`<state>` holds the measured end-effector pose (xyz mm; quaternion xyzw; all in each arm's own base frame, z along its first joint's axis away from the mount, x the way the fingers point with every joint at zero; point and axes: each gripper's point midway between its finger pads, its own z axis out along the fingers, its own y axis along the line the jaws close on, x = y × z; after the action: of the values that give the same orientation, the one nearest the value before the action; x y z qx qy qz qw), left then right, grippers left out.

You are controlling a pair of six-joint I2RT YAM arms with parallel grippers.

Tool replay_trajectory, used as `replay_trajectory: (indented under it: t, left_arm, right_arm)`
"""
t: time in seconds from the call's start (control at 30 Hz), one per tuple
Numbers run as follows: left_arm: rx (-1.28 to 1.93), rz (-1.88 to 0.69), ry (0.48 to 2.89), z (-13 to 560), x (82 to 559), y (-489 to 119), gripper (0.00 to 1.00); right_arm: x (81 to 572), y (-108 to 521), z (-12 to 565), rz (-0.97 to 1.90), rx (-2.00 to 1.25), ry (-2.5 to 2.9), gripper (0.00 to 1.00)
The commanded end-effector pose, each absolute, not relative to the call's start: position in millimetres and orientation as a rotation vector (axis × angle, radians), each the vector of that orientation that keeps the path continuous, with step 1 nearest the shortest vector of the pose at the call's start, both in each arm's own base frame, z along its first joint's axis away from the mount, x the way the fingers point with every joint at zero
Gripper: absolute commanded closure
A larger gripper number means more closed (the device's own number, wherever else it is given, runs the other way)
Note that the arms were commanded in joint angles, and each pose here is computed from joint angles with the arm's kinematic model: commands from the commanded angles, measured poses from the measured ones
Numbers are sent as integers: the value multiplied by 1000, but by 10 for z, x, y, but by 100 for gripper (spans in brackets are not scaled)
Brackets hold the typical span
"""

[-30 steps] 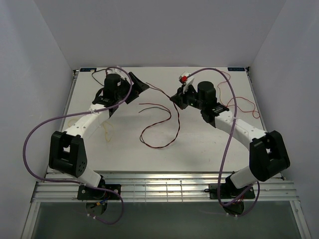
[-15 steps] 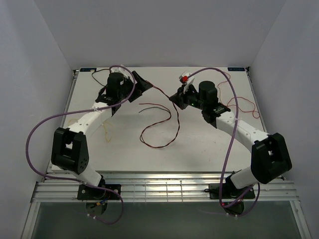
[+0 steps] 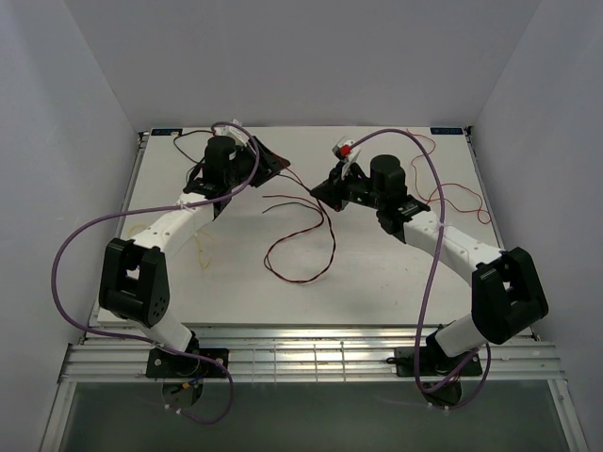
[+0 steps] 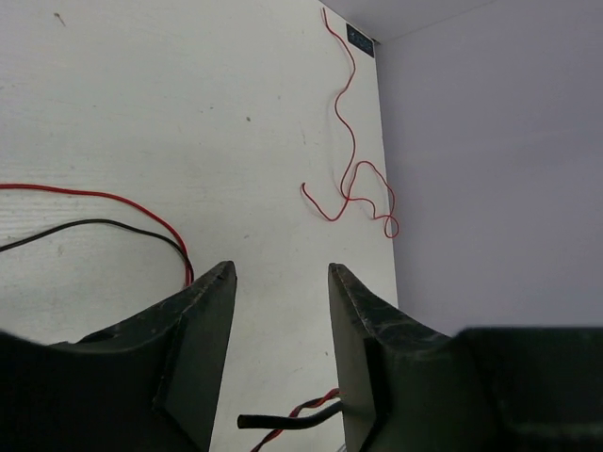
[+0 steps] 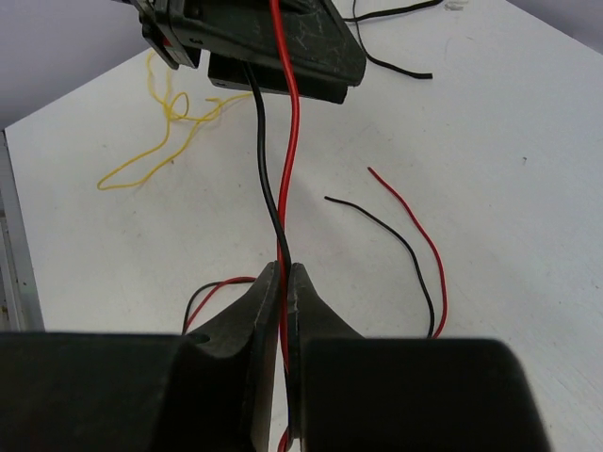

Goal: Untangle the cables

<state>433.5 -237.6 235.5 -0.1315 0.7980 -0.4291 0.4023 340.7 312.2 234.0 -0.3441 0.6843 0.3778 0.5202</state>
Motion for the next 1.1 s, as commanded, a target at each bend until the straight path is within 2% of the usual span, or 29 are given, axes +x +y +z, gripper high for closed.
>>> replay_trajectory:
  t: [0.0,0.03,0.1,0.13,0.17,0.2,0.33,0.43,0.47,0.53,0.57,0.63,0.67,0.77,1.07]
  left_arm:
    - [-261,-1147,1965,2578,4321,-2484,47]
    - [-246,-1155,1953,2612,4295,-2487,60]
    - [-232,-1167,1947,2638,4256,-2504,77]
    - [-228,-1169,1948,2631,4234,-2506,92]
    - [-229,-1171,1941,2666,4210,-2507,98]
    - [-230,-1170,1939,2673,4200,-2506,100]
    - [-215,-1169,1933,2686,4149,-2509,100]
    - [-203,-1153,1929,2699,4115,-2498,100]
    - [-199,-1149,1926,2704,4112,-2493,100]
    - [-184,-1143,1926,2722,4083,-2489,100]
    - [-178,-1141,1927,2720,4074,-2497,100]
    - [-162,-1140,1930,2721,4048,-2501,100]
    - [-154,-1142,1931,2721,4034,-2511,100]
    - [-111,-1156,1938,2720,3972,-2544,100]
    - [-14,-1151,1941,2765,3812,-2618,100]
  right_arm:
    - [3423,3191,2497,941,-799,1589,92]
    - [3436,3193,2488,941,-791,1597,92]
    - [3455,3204,2498,940,-778,1600,92]
    - [3464,3219,2484,945,-772,1602,92]
    - [3482,3235,2493,935,-767,1600,92]
    - [3484,3245,2469,933,-767,1606,92]
    - [3432,3360,2419,969,-818,1598,92]
    - [3356,3414,2393,1013,-842,1596,86]
    - [3340,3418,2398,1018,-851,1590,76]
    - [3303,3423,2394,1028,-874,1583,69]
    - [3288,3431,2412,1030,-894,1575,58]
    - [3239,3436,2334,1027,-958,1591,49]
    - [3240,3446,2378,1024,-977,1581,41]
    - [3232,3458,2330,1023,-1020,1597,30]
    - [3430,3451,2520,924,-1008,1580,28]
